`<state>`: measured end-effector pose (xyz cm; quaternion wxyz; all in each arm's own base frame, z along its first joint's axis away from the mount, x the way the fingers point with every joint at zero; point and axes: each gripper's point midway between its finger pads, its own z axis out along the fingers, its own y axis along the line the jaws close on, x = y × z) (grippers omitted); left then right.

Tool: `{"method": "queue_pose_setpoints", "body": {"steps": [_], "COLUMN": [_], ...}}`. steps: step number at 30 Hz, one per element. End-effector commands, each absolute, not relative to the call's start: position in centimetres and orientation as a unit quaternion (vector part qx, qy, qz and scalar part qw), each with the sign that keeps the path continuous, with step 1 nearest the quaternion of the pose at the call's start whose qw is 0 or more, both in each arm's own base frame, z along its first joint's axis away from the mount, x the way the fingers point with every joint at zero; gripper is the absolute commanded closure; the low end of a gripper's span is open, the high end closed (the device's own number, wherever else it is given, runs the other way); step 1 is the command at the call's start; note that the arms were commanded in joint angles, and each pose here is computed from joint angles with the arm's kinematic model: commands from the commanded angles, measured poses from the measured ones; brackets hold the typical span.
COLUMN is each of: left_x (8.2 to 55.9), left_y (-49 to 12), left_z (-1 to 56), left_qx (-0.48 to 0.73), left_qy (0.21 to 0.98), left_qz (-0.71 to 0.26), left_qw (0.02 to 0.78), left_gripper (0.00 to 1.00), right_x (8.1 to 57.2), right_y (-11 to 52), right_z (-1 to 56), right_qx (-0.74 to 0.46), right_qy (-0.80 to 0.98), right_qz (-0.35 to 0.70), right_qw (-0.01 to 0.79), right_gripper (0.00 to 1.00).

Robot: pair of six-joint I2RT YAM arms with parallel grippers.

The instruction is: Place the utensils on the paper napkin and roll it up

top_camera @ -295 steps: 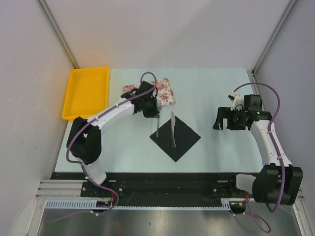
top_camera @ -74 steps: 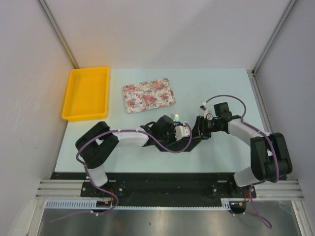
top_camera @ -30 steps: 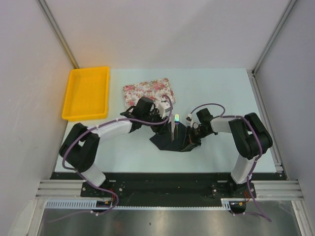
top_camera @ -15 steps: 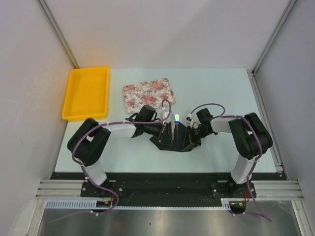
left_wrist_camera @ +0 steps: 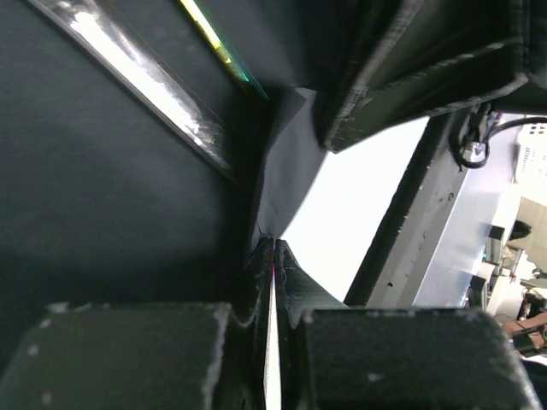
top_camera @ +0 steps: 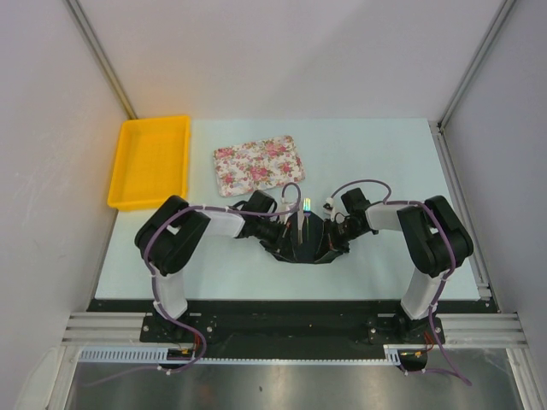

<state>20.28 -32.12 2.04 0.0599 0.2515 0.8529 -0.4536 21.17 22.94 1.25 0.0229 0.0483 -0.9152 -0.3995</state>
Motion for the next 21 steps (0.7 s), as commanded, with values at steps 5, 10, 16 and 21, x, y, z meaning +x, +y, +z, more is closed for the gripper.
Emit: {"method": "queue_pose_setpoints", "body": {"steps": [5,10,16,21], "left_x": [20.6,20.7,20.7,20.8], "left_y": [-31.8,-31.2,-30.8,-30.9], "left_z": [0.6,0.3,-0.2,-0.3], "left_qx": [0.241,0.222,0.209,0.206], "left_qy": [0.864,0.871,0.873,0.874], "left_qz": [-0.44,-0.438,-0.439,-0.44], "left_qw": [0.045,0.038,0.032,0.034], "left_gripper": [0.98,0.99,1.0,1.0], "right_x": [22.2,22.4,22.2,22.1], "right_y": [21.6,21.1,20.9,20.3], "right_z": [-0.1,-0.3,1.0,1.7], "right_qx": [0.048,0.051,0.067,0.08], "right_qy": [-0.933,-0.937,-0.935,-0.939], "right_qz": [-0.358,-0.346,-0.347,-0.334], "right_qw": [0.005,0.001,-0.008,-0.024], "right_gripper": [1.0,1.0,1.0,1.0]}}
